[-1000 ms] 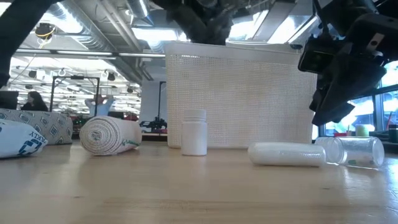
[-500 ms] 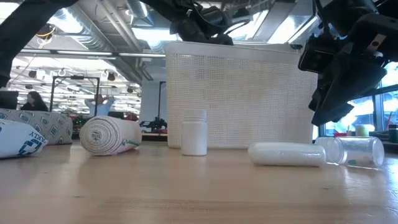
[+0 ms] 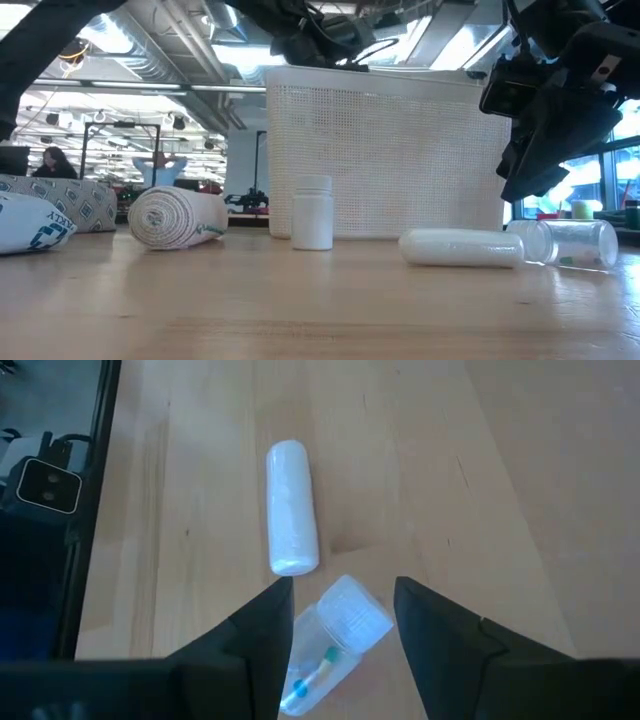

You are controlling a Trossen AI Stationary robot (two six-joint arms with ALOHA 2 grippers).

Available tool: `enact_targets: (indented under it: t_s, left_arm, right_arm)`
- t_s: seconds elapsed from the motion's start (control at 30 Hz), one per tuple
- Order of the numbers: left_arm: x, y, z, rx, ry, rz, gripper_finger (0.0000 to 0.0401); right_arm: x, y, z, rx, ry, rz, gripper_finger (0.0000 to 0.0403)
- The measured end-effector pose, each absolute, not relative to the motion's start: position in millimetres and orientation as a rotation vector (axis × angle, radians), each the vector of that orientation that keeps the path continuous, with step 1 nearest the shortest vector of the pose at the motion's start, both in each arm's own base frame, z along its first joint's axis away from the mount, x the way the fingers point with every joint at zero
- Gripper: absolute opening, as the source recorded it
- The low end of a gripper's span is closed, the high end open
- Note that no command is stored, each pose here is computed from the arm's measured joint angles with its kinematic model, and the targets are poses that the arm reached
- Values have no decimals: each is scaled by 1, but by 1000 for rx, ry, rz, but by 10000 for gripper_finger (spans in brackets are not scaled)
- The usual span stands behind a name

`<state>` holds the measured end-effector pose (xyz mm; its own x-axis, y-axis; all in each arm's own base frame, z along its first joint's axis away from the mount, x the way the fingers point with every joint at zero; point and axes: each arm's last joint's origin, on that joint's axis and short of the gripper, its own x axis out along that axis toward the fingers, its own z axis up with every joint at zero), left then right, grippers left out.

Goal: Pick & place medical supplies in basket/bin
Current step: Put the top white rolled bandage into the white bin

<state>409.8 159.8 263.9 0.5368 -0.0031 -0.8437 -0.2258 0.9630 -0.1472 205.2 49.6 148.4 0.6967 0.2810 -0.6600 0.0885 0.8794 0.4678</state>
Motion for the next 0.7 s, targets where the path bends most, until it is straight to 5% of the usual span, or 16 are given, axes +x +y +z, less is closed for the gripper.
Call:
enact_targets:
  t_s: [0.7]
  left_arm:
    - [416,161,241,-252,1069,116,127]
  right_arm:
    - [206,50,149,477,792,124,177]
